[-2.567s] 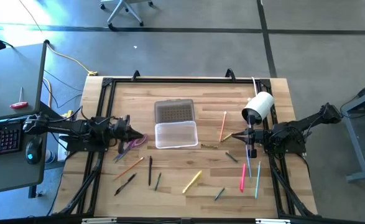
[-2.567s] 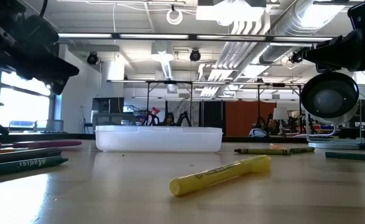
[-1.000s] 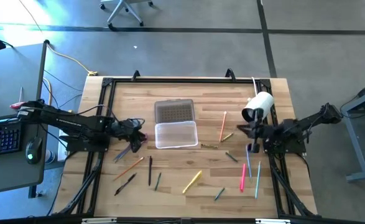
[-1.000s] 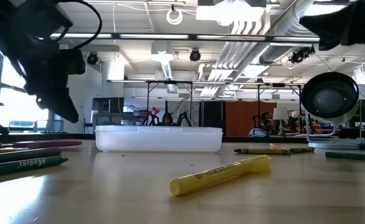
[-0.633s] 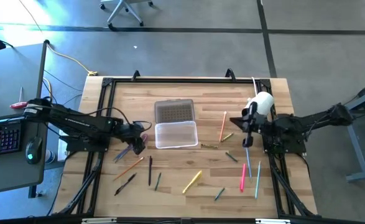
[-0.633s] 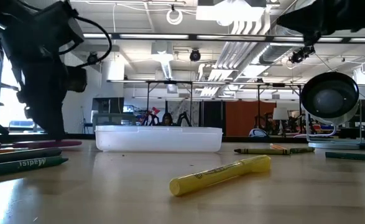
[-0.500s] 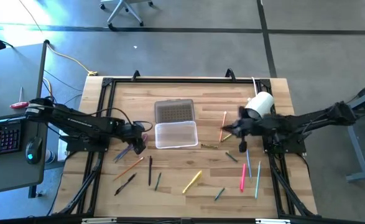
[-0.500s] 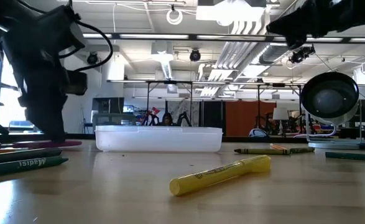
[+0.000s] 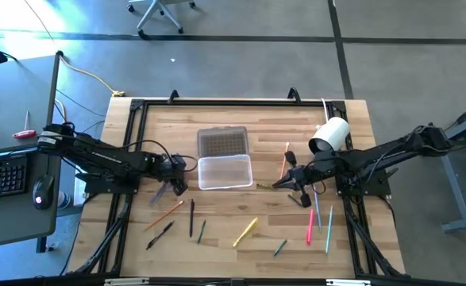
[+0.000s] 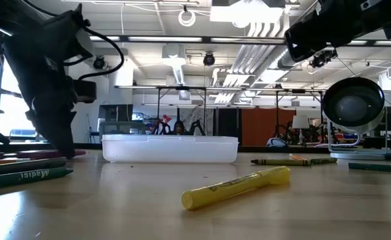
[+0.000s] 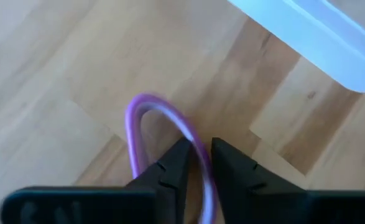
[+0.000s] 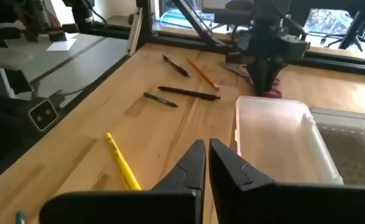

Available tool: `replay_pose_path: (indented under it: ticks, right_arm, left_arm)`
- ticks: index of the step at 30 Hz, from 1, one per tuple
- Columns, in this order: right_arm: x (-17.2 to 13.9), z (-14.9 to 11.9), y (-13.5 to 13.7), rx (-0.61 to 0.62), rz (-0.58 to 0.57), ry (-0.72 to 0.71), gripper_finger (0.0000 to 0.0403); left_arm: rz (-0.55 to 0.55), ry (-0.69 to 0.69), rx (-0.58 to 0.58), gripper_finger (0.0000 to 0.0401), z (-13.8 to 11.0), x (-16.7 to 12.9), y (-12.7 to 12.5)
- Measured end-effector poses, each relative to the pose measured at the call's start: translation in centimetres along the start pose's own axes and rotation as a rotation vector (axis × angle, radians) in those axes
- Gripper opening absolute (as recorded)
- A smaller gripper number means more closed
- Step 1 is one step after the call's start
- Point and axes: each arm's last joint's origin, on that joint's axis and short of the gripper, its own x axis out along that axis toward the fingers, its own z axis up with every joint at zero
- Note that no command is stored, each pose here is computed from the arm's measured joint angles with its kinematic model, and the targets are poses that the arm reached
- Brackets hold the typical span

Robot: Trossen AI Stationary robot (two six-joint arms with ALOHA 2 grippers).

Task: Pick & place school supplies into a supply box
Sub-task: Put the purple scissors into the black box

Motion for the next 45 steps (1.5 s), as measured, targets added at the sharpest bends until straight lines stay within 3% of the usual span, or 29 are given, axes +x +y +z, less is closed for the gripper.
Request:
replay_pose_path:
  ticks: [4,11,19,23,26,29,32,37,45]
  right_arm:
    - [-0.1,1.1,-0.1,-0.007,-0.034,-0.111,0.0]
    - [-0.5,2.5,-0.1,0.029,-0.04,-0.249,0.0]
    - [-0.5,2.7,-0.1,0.059,-0.036,-0.277,0.0]
    - [-0.5,2.7,-0.1,0.059,-0.036,-0.277,0.0]
    - [-0.5,2.7,-0.1,0.056,-0.042,-0.276,0.0]
    - [-0.5,2.7,-0.3,0.062,-0.085,-0.276,0.0]
    - [-0.5,2.7,-0.4,0.069,-0.128,-0.275,0.0]
    - [-0.5,2.7,-0.4,0.092,-0.135,-0.272,0.0]
    - [-0.6,2.7,-0.4,0.092,-0.135,-0.275,0.0]
  left_arm:
    - [0.001,0.002,-0.007,0.0022,0.0,0.0,0.0]
    - [0.007,-0.046,-0.039,0.0021,1.4,-1.3,-0.7]
    - [0.012,-0.161,0.042,0.0022,6.0,-5.7,-3.1]
    - [-0.047,-0.264,0.048,0.0016,8.4,-8.1,-4.4]
    - [-0.161,-0.333,0.128,0.0016,10.0,-9.4,-5.7]
    - [-0.275,-0.38,0.226,0.0022,11.1,-9.0,-7.2]
    - [-0.305,-0.418,0.273,0.0031,12.3,-7.4,-8.9]
    - [-0.189,-0.376,0.278,0.0023,14.0,-3.4,-10.7]
    - [-0.167,-0.39,0.252,0.0037,18.0,-1.3,-12.9]
